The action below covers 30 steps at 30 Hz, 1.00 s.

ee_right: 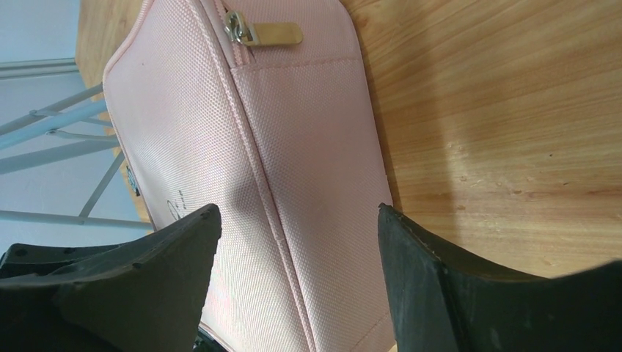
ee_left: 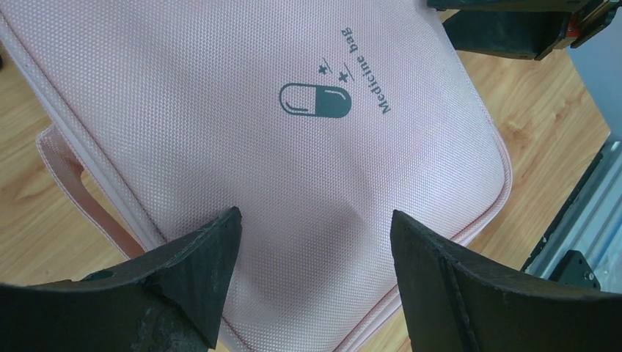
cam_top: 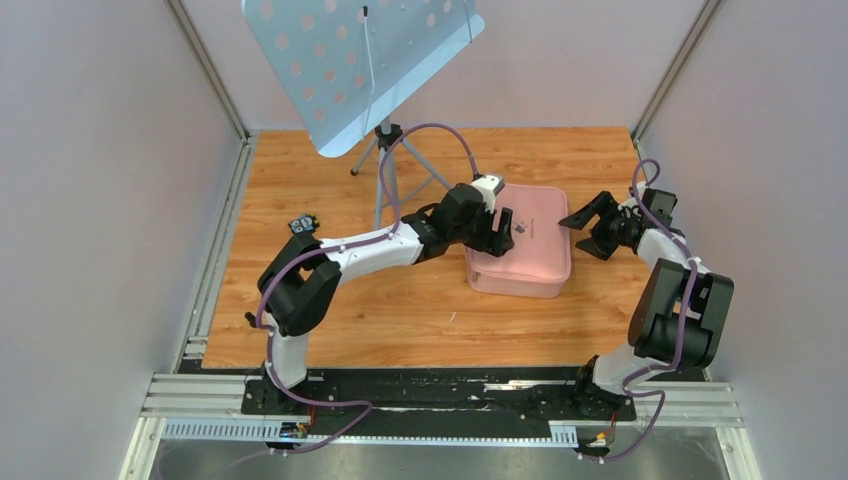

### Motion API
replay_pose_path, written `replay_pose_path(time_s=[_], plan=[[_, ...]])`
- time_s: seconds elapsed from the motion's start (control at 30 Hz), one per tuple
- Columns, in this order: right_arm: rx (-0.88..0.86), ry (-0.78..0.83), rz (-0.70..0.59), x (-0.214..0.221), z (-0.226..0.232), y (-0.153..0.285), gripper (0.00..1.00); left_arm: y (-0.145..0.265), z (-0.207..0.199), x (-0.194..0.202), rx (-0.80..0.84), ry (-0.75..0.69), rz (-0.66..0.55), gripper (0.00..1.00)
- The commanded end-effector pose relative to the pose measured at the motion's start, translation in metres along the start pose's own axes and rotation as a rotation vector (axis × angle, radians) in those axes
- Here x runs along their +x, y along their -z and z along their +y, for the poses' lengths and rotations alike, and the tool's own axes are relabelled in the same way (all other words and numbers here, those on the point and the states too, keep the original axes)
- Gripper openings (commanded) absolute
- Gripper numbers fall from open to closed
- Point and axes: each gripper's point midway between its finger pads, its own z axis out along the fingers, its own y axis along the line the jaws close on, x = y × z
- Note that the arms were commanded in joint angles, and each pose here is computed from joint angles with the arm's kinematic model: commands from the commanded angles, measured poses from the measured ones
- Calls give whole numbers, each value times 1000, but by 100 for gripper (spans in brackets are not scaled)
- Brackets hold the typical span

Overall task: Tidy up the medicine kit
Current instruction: Zip the medicine box at the center of the board.

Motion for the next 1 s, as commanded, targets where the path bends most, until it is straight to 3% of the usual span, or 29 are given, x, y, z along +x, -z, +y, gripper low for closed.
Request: replay_pose_path(time_s=[0.0, 0.13, 0.23, 0.4, 0.5, 0.8, 0.97], plan=[[-38, 61, -28, -4, 14, 9, 77, 10, 9, -8, -57, -39, -5, 83], [-38, 62, -32, -5, 14, 10, 78, 32, 50, -20, -302, -24, -78, 85], [-38, 60, -33, -6, 15, 9, 79, 38, 59, -19, -350, -17, -77, 91], [-34, 56, -28, -5, 13, 8, 80, 33, 67, -11, -379, 16, -62, 92], [-36, 54, -22, -4, 12, 7, 80, 25, 61, -7, -326, 21, -53, 92], [-81, 61, -15, -3, 23, 12, 82, -21, -1, -3, 69, -87, 37, 91], [-101, 46, 3, 10, 25, 16, 82, -33, -24, -5, 202, -113, 62, 89]])
